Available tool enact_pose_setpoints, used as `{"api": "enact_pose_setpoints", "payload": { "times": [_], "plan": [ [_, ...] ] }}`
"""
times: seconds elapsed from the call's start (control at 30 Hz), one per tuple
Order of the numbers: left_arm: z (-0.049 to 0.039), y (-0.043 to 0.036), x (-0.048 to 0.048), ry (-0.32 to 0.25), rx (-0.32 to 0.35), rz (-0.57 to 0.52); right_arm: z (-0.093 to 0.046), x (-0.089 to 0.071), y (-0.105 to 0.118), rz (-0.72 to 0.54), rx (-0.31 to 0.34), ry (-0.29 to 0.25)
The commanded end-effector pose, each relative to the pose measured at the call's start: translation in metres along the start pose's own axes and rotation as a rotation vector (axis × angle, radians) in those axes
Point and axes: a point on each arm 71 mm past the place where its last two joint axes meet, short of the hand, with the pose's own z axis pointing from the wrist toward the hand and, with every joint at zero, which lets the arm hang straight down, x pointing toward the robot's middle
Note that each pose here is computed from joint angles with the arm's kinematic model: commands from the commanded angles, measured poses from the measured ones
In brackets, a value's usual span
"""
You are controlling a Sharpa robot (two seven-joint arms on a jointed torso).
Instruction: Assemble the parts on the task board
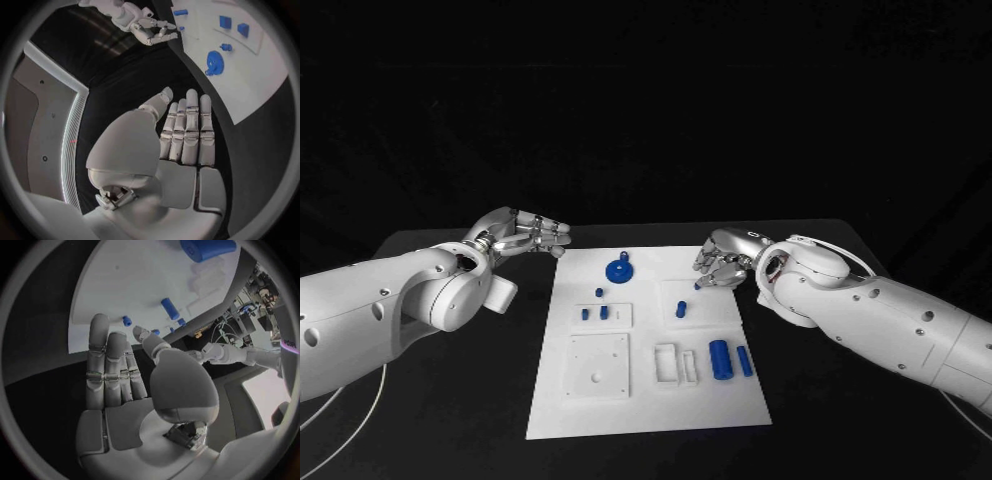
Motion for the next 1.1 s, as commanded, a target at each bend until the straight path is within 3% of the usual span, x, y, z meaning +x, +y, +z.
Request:
{"api": "enact_pose_setpoints", "payload": {
  "times": [0.03,0.57,1.1],
  "plan": [
    [-0.0007,-0.0057,0.0021,0.001,0.038,-0.106,0.000,0.004,0.000,-0.120,0.045,0.044],
    [-0.0025,-0.0067,0.0034,0.000,0.044,-0.146,0.001,0.021,0.006,-0.181,0.048,0.105],
    [-0.0023,-0.0064,0.0044,0.009,0.037,-0.149,0.004,0.029,0.014,-0.178,0.028,0.091]
  ]
}}
